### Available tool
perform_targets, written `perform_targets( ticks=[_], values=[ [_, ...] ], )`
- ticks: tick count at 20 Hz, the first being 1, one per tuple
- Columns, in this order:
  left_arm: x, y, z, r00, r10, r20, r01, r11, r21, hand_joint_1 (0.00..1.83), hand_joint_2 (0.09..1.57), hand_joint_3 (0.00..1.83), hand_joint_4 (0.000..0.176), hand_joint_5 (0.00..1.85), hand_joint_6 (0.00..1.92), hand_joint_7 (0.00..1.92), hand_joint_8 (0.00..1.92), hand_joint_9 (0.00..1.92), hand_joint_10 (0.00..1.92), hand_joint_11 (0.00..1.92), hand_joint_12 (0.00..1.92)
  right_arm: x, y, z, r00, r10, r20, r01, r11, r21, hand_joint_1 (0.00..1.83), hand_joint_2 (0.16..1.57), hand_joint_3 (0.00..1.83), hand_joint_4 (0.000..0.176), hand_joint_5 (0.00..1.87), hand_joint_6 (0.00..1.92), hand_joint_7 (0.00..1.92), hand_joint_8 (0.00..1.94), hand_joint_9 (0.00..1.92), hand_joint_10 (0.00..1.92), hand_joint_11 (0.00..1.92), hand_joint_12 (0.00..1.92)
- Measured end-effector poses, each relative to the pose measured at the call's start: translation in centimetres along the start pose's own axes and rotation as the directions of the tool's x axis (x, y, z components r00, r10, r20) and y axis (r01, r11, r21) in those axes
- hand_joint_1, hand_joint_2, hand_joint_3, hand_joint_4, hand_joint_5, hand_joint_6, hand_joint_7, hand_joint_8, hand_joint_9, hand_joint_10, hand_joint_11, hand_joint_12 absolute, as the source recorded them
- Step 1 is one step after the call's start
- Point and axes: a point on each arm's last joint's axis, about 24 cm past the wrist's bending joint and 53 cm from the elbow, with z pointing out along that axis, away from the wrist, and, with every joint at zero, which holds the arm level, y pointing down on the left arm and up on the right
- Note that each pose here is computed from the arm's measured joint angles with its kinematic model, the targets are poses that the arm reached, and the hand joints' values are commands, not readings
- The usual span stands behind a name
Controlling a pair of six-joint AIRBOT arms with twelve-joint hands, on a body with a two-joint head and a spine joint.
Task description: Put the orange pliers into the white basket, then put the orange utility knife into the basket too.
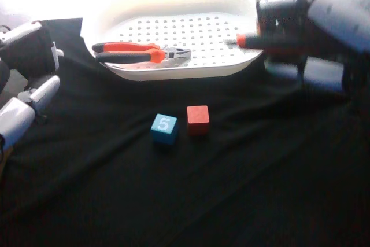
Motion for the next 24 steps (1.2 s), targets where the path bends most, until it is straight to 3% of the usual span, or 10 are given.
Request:
perform_targets(
  ticks=[5,9,10,11,13,14,16,22,23,24],
  values=[
    [0.0,0.1,0.0,1.0,-0.003,0.002,0.003,1.0,-0.006,0.68,1.44,0.0,0.123,0.44,1.77,0.97,0.02,0.92,0.45,0.41,1.45,0.7,-1.1,7.3,0.998,-0.033,-0.055,0.034,0.999,0.019,1.35,1.24,0.0,0.099,0.99,1.92,1.18,1.94,1.32,1.92,1.43,1.92],
    [0.5,0.2,0.0,0.9998,-0.02,-0.007,0.02,0.9998,-0.003,0.72,1.44,0.0,0.07,0.44,1.77,0.99,0.01,0.84,0.76,0.43,1.56,6.8,-6.1,11.2,0.969,-0.016,-0.246,0.059,0.984,0.17,1.29,1.26,0.0,0.075,0.97,1.92,1.25,1.94,1.39,1.92,1.49,1.92],
    [0.6,0.3,0.0,0.9997,-0.023,-0.007,0.023,0.9997,-0.007,0.7,1.44,0.0,0.09,0.44,1.77,0.98,0.01,0.83,0.83,0.45,1.57,8.3,-6.9,11.2,0.956,-0.007,-0.294,0.068,0.978,0.2,1.22,1.25,0.0,0.079,0.93,1.92,1.19,1.94,1.32,1.92,1.43,1.92],
    [0.6,0.4,0.0,0.9997,-0.021,-0.01,0.021,0.9998,-0.007,0.71,1.43,0.0,0.101,0.45,1.76,0.96,0.0,0.83,0.82,0.45,1.56,9.6,-7.6,11.2,0.943,0.004,-0.333,0.075,0.972,0.223,1.02,1.3,0.03,0.0,0.66,1.7,0.9,1.94,1.07,1.92,1.19,1.92],
    [0.6,0.3,0.0,0.9997,-0.022,-0.01,0.022,0.9997,-0.006,0.68,1.43,0.0,0.134,0.45,1.76,0.93,0.0,0.87,0.77,0.48,1.51,9.8,-8.0,11.0,0.938,0.011,-0.347,0.077,0.968,0.239,0.75,1.19,0.0,0.06,0.16,0.38,0.23,0.53,0.2,0.75,0.1,1.39],
    [0.6,0.4,0.0,0.9997,-0.022,-0.01,0.022,0.9997,-0.008,0.69,1.43,0.0,0.121,0.44,1.76,0.93,0.0,0.88,0.77,0.5,1.51,9.7,-8.3,10.9,0.938,0.013,-0.346,0.077,0.966,0.245,0.63,1.16,0.0,0.095,0.07,0.1,0.19,0.17,0.12,0.33,0.02,0.91],
    [0.6,0.3,0.0,0.9997,-0.024,-0.01,0.024,0.9997,-0.005,0.74,1.43,0.0,0.051,0.45,1.76,0.91,0.0,0.84,0.8,0.54,1.53,9.2,-8.6,10.8,0.941,0.016,-0.338,0.074,0.965,0.252,0.44,1.14,0.0,0.095,0.0,0.0,0.01,0.01,0.0,0.01,0.0,0.04],
    [0.5,0.3,0.1,0.9996,-0.027,-0.005,0.027,0.9996,-0.004,0.78,1.41,0.0,0.048,0.48,1.72,0.91,0.01,0.65,0.63,0.2,1.46,3.7,-4.9,9.1,0.973,-0.016,-0.231,0.055,0.985,0.163,0.36,1.1,0.0,0.074,0.0,0.0,0.0,0.0,0.0,0.0,0.0,0.0],
    [0.4,0.3,0.1,0.9996,-0.029,-0.001,0.029,0.9995,-0.009,0.7,1.4,0.0,0.0,0.4,0.89,0.88,0.01,0.6,0.6,0.12,1.48,2.5,-3.8,8.2,0.979,-0.018,-0.204,0.048,0.989,0.141,0.36,1.11,0.0,0.067,0.0,0.0,0.0,0.0,0.0,0.0,0.0,0.0],
    [0.2,0.1,0.1,0.9996,-0.029,0.0,0.029,0.9996,-0.003,0.74,1.38,0.0,0.0,0.48,0.45,0.79,0.0,0.56,0.55,0.14,1.48,1.2,-2.8,7.1,0.984,-0.022,-0.177,0.044,0.992,0.12,0.32,1.12,0.0,0.128,0.0,0.0,0.0,0.0,0.0,0.0,0.0,0.0]
  ],
)
